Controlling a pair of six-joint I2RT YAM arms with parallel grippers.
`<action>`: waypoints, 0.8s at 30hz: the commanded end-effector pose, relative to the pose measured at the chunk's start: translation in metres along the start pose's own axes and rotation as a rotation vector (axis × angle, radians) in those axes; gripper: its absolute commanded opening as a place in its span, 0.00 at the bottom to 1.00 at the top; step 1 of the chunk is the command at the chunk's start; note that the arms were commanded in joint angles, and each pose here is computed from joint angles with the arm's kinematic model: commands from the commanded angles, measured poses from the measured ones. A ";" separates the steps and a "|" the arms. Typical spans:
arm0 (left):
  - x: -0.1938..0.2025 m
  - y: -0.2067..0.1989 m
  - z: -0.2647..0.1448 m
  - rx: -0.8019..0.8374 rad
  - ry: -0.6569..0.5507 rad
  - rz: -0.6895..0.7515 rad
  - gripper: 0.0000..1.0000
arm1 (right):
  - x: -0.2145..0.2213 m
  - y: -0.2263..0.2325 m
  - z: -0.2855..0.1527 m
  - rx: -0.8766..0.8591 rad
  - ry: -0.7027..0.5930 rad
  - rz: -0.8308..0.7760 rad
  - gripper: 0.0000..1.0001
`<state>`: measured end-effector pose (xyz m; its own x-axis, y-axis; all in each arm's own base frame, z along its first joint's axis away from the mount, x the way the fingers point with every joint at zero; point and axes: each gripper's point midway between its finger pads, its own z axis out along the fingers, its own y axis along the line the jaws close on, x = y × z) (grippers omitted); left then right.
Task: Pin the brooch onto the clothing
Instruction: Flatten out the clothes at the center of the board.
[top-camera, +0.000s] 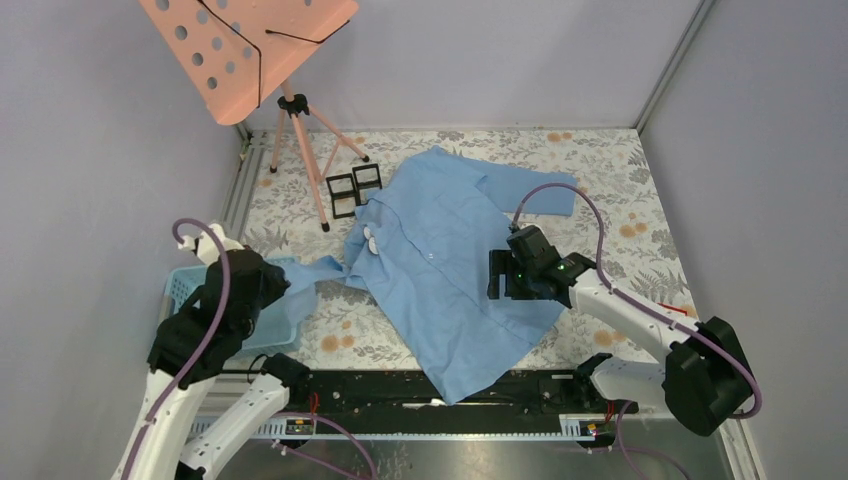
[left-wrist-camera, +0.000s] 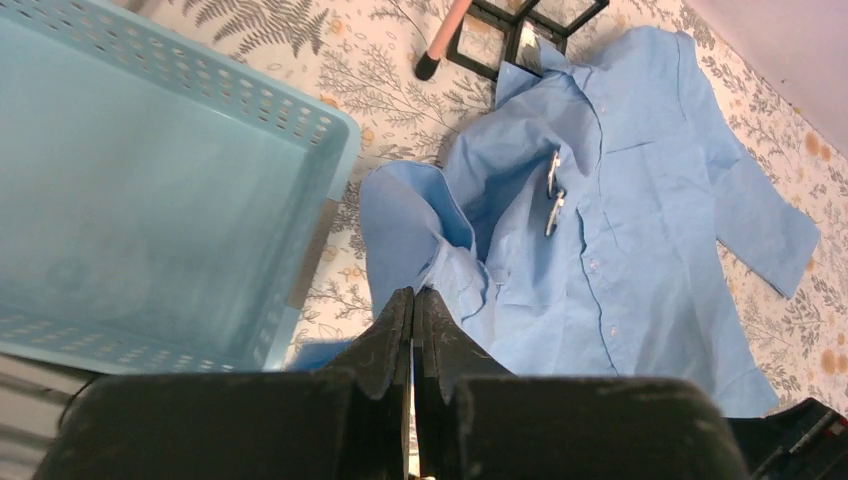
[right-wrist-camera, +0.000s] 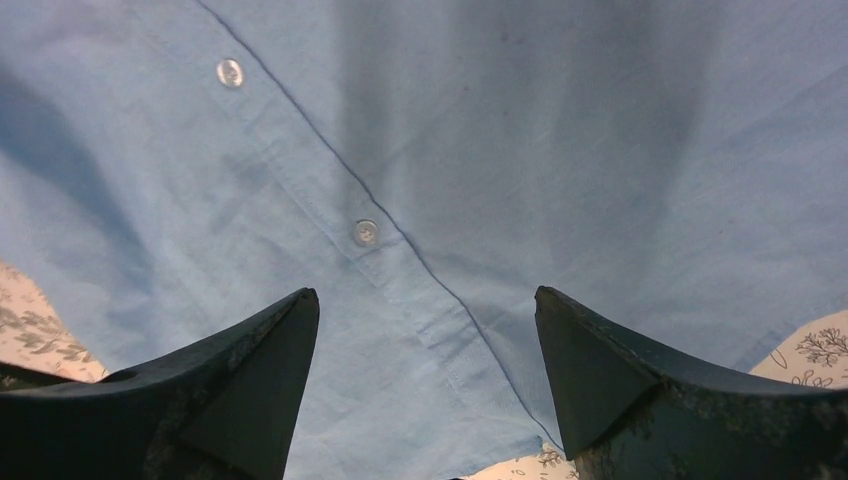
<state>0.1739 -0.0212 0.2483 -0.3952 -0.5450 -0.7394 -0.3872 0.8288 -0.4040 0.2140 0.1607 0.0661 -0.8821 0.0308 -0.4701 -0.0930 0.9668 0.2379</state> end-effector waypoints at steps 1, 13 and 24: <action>-0.023 0.021 -0.025 -0.069 -0.057 0.049 0.00 | -0.006 -0.011 0.003 0.093 -0.045 0.038 0.87; -0.025 0.015 -0.026 -0.058 -0.010 0.198 0.49 | 0.031 -0.103 -0.020 0.343 -0.013 0.313 1.00; -0.006 -0.073 -0.005 0.277 0.104 0.188 0.85 | 0.037 -0.126 -0.023 0.379 0.058 0.527 0.90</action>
<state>0.1749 -0.0360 0.2733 -0.5171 -0.3667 -0.7734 -0.2207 0.9301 -0.2935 0.1897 0.0321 0.0429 -0.7777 0.4936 -0.3893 0.4930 0.8631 0.1096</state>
